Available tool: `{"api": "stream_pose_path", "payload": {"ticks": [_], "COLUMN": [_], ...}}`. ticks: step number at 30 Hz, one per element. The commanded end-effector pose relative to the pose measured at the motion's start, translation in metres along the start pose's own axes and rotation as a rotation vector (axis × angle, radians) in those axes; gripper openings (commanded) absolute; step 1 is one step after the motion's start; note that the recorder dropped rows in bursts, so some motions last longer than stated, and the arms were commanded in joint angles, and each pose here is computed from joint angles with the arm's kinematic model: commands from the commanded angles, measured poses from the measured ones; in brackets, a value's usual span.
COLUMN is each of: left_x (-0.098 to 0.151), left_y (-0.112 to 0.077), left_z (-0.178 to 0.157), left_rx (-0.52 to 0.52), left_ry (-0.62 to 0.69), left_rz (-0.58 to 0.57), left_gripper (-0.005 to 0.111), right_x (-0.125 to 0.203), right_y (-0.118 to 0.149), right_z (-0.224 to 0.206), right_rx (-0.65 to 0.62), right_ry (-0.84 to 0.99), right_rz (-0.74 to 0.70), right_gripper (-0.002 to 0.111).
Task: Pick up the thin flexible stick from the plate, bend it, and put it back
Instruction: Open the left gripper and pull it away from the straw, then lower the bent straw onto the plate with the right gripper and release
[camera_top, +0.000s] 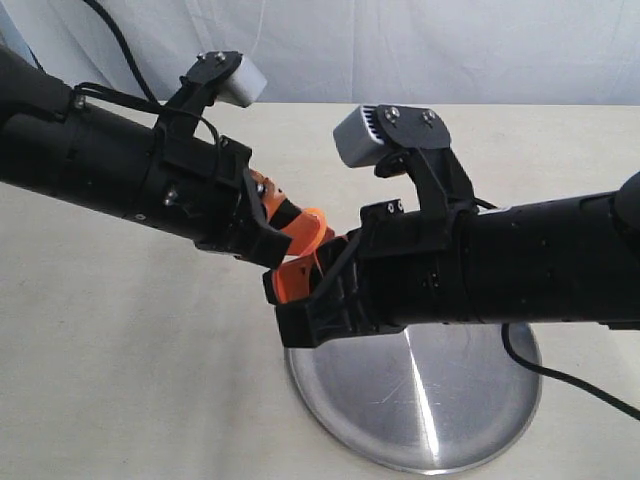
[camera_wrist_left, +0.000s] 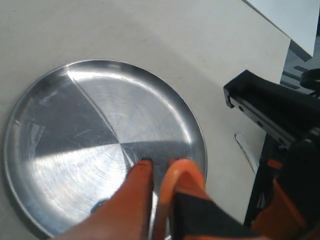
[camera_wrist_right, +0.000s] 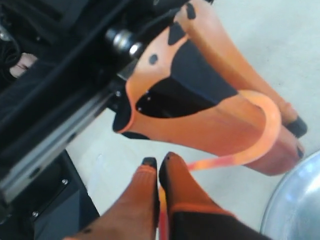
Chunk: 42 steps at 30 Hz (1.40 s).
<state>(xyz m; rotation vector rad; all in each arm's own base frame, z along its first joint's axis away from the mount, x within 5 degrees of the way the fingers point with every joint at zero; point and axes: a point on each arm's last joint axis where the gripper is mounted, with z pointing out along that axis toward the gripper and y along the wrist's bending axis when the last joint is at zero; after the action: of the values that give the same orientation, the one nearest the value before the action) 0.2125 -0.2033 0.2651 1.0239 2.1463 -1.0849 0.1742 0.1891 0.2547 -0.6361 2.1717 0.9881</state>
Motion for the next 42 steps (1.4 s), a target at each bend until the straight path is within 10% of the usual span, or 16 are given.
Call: {"api": "stream_pose_path", "payload": {"ticks": [1,6,20,34,42], "left_x": [-0.009,-0.011,0.005,0.008,0.008], "left_y": [-0.008,-0.001,0.078,0.081,0.075], "left_z": [-0.002,-0.003,-0.062,-0.067,-0.065], "left_rx": [0.015,-0.051,-0.364,-0.353,-0.284], "left_ry": [-0.07,-0.095,-0.065,-0.063,-0.045], "left_rz": [-0.063,-0.077,-0.271,-0.337,-0.363], "left_gripper": [0.031,0.052,0.053,0.053,0.01], "right_x": [0.003,0.004,-0.004,0.023,0.04], "right_y": [0.006,0.007,-0.016,-0.068,-0.085], "right_z": [0.001,0.001,-0.004,-0.024,-0.035], "right_rx": [-0.058,-0.071,0.186,0.275,0.426], "right_ry": [0.033,0.04,-0.077,0.083,0.287], "right_rz": [0.002,0.002,0.064,0.167,0.116], "right_gripper": [-0.001,-0.001,-0.001,-0.001,-0.001]}}
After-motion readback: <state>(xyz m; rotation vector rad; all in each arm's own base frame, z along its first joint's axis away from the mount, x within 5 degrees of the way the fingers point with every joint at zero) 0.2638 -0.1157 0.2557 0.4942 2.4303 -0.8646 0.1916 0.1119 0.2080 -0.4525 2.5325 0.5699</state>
